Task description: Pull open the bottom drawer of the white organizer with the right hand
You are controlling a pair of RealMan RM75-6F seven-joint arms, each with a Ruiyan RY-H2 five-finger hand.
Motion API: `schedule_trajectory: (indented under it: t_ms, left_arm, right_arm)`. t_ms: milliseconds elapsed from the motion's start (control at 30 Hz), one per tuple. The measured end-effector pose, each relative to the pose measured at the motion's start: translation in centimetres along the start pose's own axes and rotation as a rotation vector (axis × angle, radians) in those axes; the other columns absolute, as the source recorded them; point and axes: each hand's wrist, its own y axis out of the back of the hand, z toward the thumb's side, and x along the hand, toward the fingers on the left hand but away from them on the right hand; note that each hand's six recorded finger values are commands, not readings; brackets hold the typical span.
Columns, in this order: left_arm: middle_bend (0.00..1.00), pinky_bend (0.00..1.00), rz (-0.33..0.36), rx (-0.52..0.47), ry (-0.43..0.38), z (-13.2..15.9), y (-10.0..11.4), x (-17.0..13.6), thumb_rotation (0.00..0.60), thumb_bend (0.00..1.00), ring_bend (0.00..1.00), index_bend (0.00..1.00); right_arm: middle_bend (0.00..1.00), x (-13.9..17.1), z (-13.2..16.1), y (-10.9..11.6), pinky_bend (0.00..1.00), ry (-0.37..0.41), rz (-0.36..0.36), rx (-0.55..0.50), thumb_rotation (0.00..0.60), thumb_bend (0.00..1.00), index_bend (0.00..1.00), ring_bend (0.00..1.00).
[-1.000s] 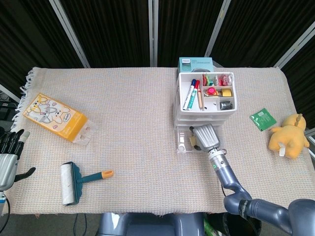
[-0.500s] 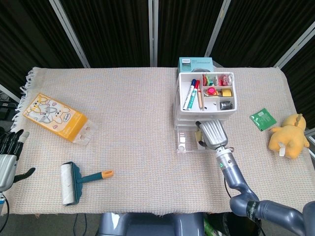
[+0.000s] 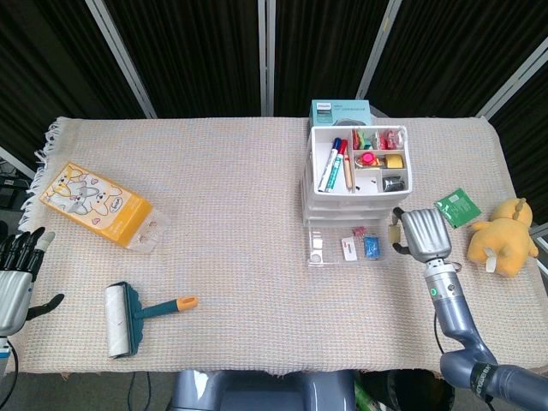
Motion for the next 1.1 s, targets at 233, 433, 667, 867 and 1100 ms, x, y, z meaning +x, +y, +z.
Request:
schedule_trajectory:
  t_ms: [233, 433, 667, 867, 1100]
  left_arm:
    - [0.0, 0.0, 0.006, 0.002, -0.01, 0.4, 0.1, -0.2, 0.6, 0.13, 0.0, 0.0]
    - [0.0, 0.0, 0.002, 0.005, -0.012, 0.5, 0.1, -0.3, 0.6, 0.13, 0.0, 0.0]
    - [0.0, 0.0, 0.001, 0.006, -0.007, 0.4, 0.0, -0.3, 0.6, 0.13, 0.0, 0.0]
    - [0.0, 0.0, -0.003, 0.008, 0.003, 0.1, -0.1, -0.2, 0.6, 0.13, 0.0, 0.0]
    - [0.0, 0.0, -0.016, 0.011, 0.014, -0.3, -0.6, -0.1, 0.6, 0.13, 0.0, 0.0]
  right_arm:
    - [1.0, 0.8, -4.8, -0.8, 0.74, -0.098, 0.034, 0.038, 0.6, 0.05, 0.51, 0.99]
    - [1.0, 1.6, -7.6, -2.2, 0.74, -0.161, 0.078, 0.045, 0.6, 0.04, 0.43, 0.99]
    - [0.99, 2.2, -8.6, -2.4, 0.73, -0.192, 0.069, 0.013, 0.6, 0.03, 0.29, 0.97]
    - [0.63, 3.2, -8.4, -1.0, 0.51, -0.188, -0.027, -0.062, 0.6, 0.02, 0.21, 0.65]
    - [0.05, 6.2, -6.6, 0.7, 0.02, -0.1, -0.164, -0.158, 0.6, 0.02, 0.03, 0.02]
